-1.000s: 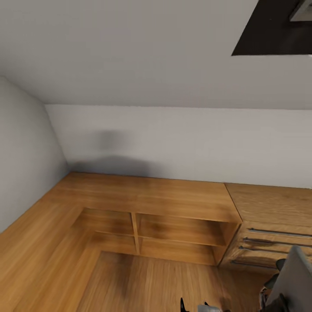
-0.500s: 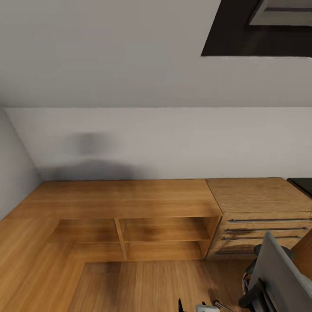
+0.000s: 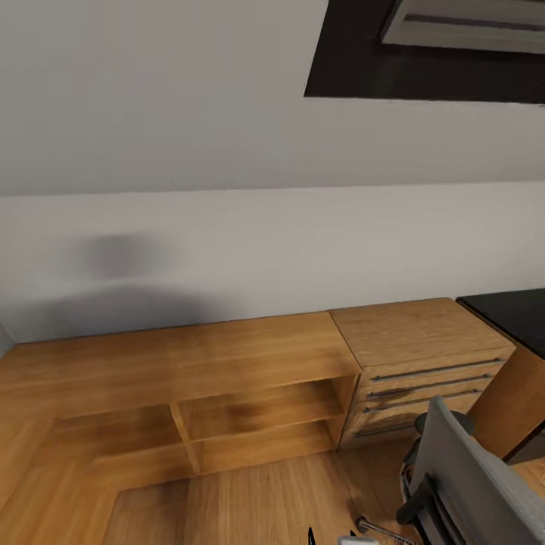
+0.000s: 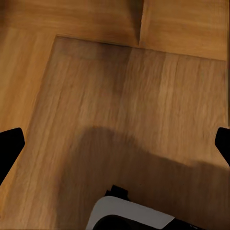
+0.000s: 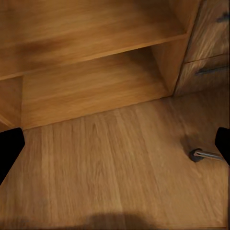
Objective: In the bedroom, organize the workspace by keeping the computer under the desk, ensuring the monitor is on the desk, placing the keyboard on the desk next to the monitor, placing the mouse on the desk next to the keyboard, moving the folder from the swivel chair onto the desk next to the mouse, stacking the notebook on top of the folder with the pen on top of the notebook, and positioning the swivel chair next to the desk.
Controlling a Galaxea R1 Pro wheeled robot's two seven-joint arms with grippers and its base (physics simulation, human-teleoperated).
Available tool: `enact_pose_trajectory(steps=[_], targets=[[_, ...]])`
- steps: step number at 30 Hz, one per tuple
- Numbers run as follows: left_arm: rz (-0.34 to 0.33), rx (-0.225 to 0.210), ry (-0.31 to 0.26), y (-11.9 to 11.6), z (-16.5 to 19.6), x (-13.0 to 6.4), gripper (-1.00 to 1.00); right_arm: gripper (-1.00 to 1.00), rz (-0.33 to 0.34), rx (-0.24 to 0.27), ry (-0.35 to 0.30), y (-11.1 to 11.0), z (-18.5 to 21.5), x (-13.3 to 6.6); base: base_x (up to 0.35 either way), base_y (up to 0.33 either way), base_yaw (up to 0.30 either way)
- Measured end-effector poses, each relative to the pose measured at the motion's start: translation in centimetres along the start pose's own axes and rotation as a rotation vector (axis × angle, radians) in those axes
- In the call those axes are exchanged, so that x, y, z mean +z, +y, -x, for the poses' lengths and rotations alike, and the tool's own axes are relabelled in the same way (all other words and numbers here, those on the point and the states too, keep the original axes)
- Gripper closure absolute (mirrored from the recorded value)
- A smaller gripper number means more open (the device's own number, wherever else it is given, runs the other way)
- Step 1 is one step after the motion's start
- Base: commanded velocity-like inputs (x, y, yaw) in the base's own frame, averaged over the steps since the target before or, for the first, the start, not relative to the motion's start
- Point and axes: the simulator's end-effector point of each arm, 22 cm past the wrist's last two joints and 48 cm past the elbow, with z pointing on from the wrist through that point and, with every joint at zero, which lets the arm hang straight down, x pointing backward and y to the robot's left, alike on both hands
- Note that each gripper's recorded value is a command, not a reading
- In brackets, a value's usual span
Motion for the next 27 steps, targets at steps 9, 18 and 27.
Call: enact_pose_trajectory(steps=[9,18,27], targets=[[0.003,-0.003,0.004,0.1,-0.1,0.0,-1.00,-1.00,-0.001,0.001,0.001,0.0,0.0,0.0,0.000,0.274,-0.297],[-0.004,0.009,0.008,-0.1,-0.3,-0.1,-1.00,-1.00,0.009,0.005,0.020,1.5,-0.8,-0.4,0.007,0.262,-0.297],[-0.005,0.009,0.004,-0.2,-0.2,-0.1,-1.00,-1.00,0.011,0.004,0.022,1.6,-0.9,-0.5,0.002,0.012,-0.297]])
